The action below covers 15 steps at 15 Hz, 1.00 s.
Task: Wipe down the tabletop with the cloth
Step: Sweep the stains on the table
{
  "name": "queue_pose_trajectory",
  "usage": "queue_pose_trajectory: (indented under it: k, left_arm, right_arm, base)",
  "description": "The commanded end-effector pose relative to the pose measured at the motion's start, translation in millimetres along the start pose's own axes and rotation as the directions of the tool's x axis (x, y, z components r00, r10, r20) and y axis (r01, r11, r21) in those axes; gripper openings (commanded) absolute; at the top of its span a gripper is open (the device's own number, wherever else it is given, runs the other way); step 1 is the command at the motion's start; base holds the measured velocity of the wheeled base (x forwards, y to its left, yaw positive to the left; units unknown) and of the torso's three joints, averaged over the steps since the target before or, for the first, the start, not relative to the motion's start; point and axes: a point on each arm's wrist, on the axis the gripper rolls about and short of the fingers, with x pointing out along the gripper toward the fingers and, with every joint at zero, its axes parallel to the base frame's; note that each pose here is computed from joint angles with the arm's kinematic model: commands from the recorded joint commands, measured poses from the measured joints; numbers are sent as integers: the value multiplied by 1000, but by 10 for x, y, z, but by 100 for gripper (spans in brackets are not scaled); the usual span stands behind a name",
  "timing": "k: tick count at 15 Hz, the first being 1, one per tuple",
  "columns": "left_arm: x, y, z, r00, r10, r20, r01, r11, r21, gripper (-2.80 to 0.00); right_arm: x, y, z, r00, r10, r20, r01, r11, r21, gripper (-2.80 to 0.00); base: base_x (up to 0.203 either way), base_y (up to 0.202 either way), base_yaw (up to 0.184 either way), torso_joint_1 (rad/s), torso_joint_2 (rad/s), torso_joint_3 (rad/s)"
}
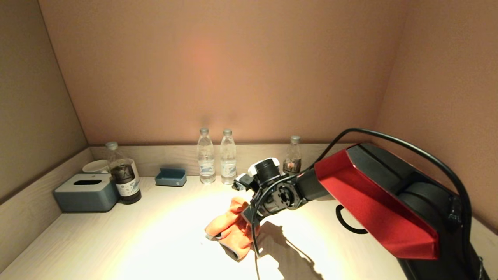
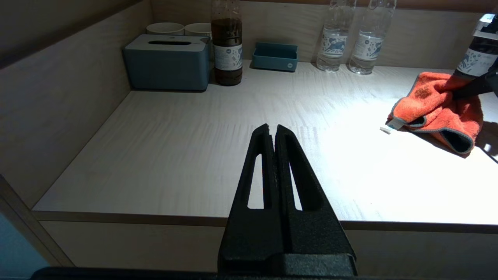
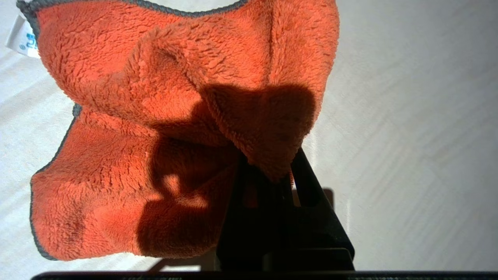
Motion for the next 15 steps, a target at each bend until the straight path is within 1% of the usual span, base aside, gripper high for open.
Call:
queue_pose_trajectory:
  k: [1, 2, 4, 5, 6, 8, 9, 10, 15]
  left_arm:
    - [0, 0, 0, 1000, 0, 0, 0, 1000, -1, -280]
    - [0, 0, 0, 1000, 0, 0, 0, 1000, -1, -280]
    - [0, 0, 0, 1000, 0, 0, 0, 1000, -1, -280]
    - [0, 0, 0, 1000, 0, 0, 0, 1000, -1, -280]
    - [0, 0, 0, 1000, 0, 0, 0, 1000, -1, -280]
    - [0, 0, 0, 1000, 0, 0, 0, 1000, -1, -280]
    - [0, 0, 0, 1000, 0, 0, 0, 1000, -1, -280]
    - [0, 0, 0, 1000, 0, 0, 0, 1000, -1, -280]
    - [0, 0, 0, 1000, 0, 0, 0, 1000, -1, -280]
  right_arm:
    - [-88, -142, -4, 1000, -25, 11, 25, 999, 20, -280]
    - [-105, -218, -22, 999, -38, 11, 37, 999, 33, -280]
    - [-106, -221, -22, 999, -38, 11, 38, 999, 33, -280]
    - [-114, -281, -35, 999, -48, 13, 48, 998, 43, -280]
    - [-136, -408, -71, 998, -69, 13, 68, 996, 64, -280]
    - [-135, -425, -70, 997, -73, 17, 72, 995, 66, -280]
    - [-114, -520, -57, 995, -93, 42, 90, 993, 75, -280]
    - [-66, -562, -44, 993, -103, 61, 98, 992, 76, -280]
    - [14, -623, -33, 990, -117, 76, 111, 991, 77, -280]
  base:
    - [0, 0, 0, 0, 0, 0]
    - [0, 0, 0, 0, 0, 0]
    - [0, 0, 0, 0, 0, 0]
    - [0, 0, 0, 0, 0, 0]
    - [0, 0, 0, 0, 0, 0]
    - [0, 0, 0, 0, 0, 0]
    - [0, 0, 0, 0, 0, 0]
    - [0, 0, 0, 0, 0, 0]
    - [0, 0, 0, 0, 0, 0]
